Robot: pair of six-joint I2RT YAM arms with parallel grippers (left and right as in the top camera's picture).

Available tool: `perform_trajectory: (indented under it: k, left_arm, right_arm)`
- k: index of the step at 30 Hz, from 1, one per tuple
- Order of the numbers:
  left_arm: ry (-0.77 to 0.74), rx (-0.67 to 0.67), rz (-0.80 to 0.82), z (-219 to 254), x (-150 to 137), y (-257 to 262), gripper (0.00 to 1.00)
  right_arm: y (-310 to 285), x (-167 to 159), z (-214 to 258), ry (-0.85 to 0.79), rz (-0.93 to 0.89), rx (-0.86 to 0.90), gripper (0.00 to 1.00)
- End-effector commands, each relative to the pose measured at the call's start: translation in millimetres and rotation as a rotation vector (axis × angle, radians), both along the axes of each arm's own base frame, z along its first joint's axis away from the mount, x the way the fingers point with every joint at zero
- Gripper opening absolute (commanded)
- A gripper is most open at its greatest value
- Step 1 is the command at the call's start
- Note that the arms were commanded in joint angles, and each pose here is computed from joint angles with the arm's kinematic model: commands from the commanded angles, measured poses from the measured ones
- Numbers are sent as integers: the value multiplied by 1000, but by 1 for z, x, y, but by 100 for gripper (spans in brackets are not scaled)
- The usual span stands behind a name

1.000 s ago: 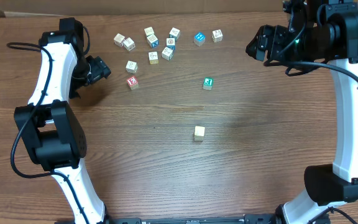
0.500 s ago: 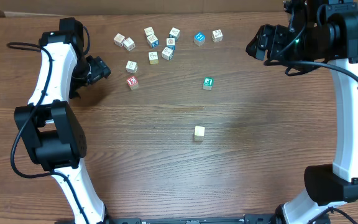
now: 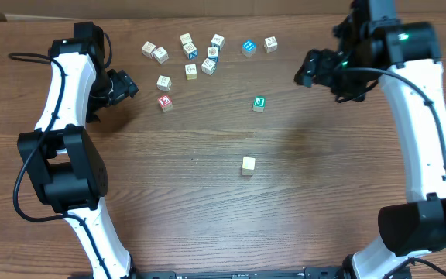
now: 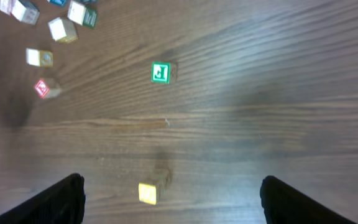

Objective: Form a tower
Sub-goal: 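Move the right gripper down over the X-on-4 stack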

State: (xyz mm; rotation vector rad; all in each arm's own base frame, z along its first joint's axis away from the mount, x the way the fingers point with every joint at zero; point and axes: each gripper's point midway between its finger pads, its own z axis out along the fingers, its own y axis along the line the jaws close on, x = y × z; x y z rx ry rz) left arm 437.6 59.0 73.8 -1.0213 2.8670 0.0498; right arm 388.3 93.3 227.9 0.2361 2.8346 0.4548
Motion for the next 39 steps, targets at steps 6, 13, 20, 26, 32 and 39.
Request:
perform_trajectory:
  k: [6, 13, 20, 26, 32, 39]
  left_arm:
    - [-39, 14, -18, 16, 4, 0, 99]
    - [-39, 14, -18, 16, 4, 0, 99]
    - [-39, 14, -18, 16, 4, 1, 100]
    - [-39, 14, -18, 16, 4, 1, 99]
    - [-39, 14, -18, 16, 4, 0, 99]
    - [-39, 14, -18, 16, 4, 0, 99]
  right_arm:
    - [44, -20, -58, 94, 7, -31, 88]
    - [74, -51, -93, 146, -35, -169, 95]
    - [111, -80, -128, 154, 80, -191, 100]
    - [116, -90, -156, 122, 118, -246, 84]
    - [117, -96, -171, 138, 111, -225, 74]
    - [119, -101, -178, 152, 119, -206, 66]
